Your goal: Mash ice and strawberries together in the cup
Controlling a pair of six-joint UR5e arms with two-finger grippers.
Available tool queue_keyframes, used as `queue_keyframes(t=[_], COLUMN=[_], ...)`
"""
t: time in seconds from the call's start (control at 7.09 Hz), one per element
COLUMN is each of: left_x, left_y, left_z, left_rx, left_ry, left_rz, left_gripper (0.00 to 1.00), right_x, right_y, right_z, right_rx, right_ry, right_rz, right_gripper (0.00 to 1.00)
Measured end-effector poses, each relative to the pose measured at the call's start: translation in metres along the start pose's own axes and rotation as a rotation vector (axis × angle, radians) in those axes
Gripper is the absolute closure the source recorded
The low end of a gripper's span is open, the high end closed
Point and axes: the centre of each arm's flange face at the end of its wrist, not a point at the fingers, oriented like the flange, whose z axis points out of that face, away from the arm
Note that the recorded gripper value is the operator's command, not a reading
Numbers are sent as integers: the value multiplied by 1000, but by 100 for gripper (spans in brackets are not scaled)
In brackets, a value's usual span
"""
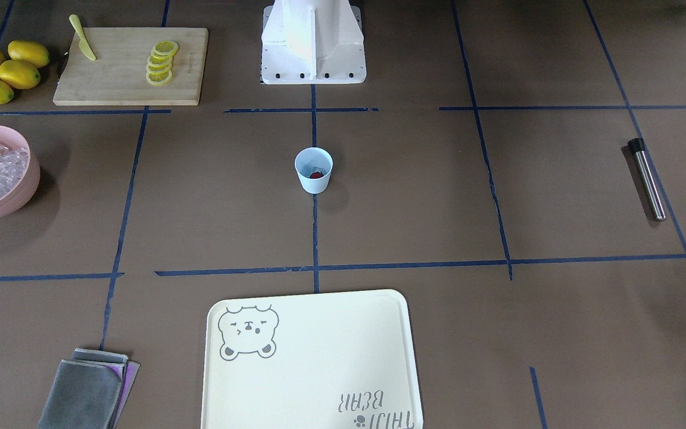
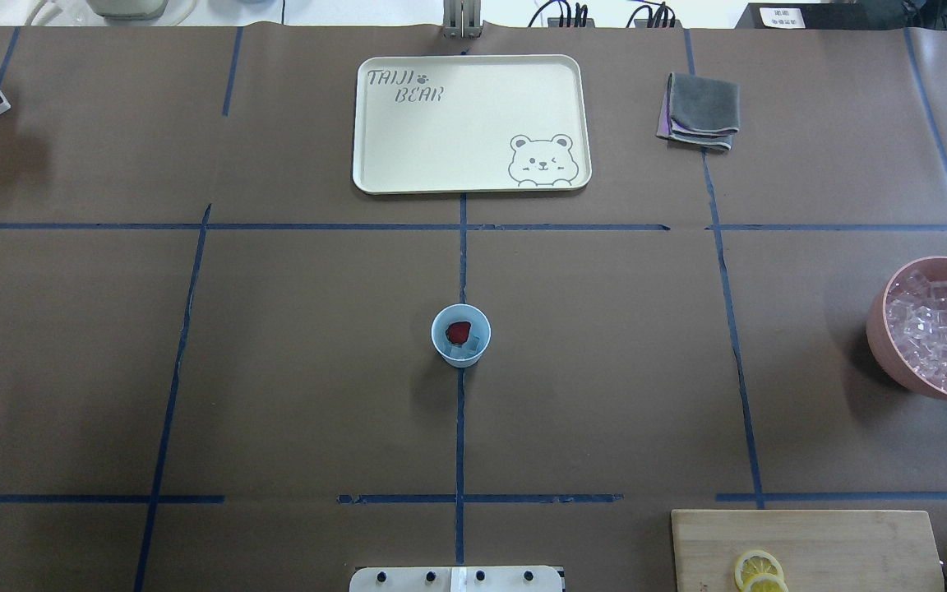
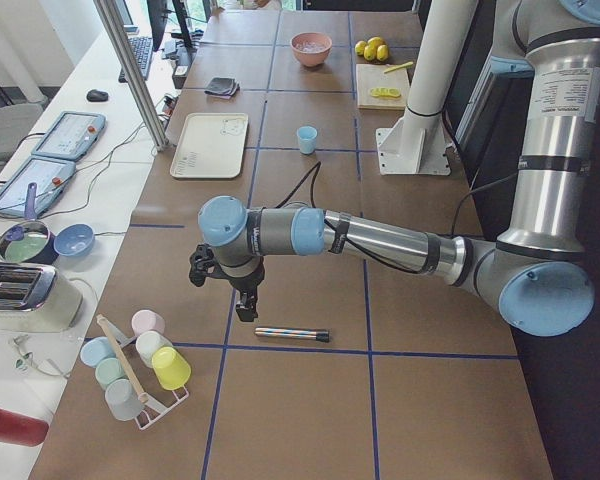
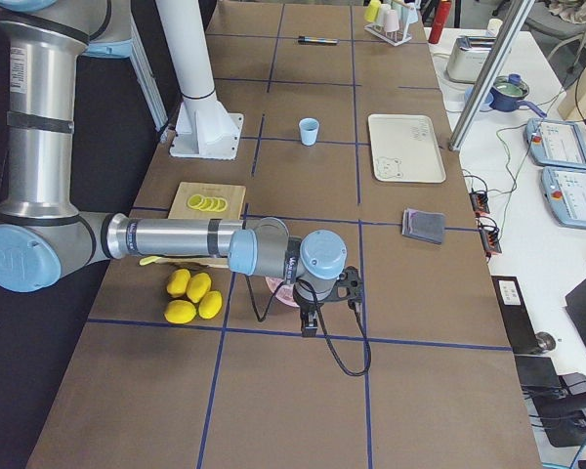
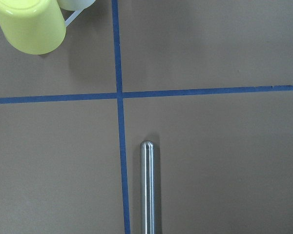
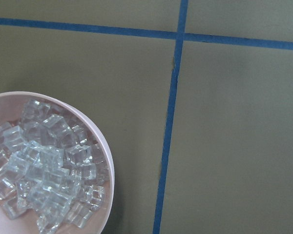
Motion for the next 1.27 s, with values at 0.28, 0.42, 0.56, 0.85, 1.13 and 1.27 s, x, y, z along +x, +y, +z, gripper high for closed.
queue_keyframes(t=[0.28,0.42,0.56,0.85,1.13,1.27], left_x=[-9,-9,-8,-10,-9,-9], left_y=[10,13,15,16,16,16], left_z=[10,11,10,12,12,12], left_rx=[-8,1,6,4,3,3], left_ry=[-1,-3,-5,-6,-5,-5], left_rz=[2,15,21,19,19,20], left_gripper=[0,0,0,0,0,0], right_x=[-2,-3,-3,-1,0,0], right_y=[-3,-5,-5,-4,-4,-3], right_z=[-3,-4,-4,-2,-2,-2], right_rx=[5,8,8,6,6,6], right_ry=[2,3,3,3,4,4], right_rz=[-6,-9,-9,-5,-3,-2], right_gripper=[0,0,0,0,0,0])
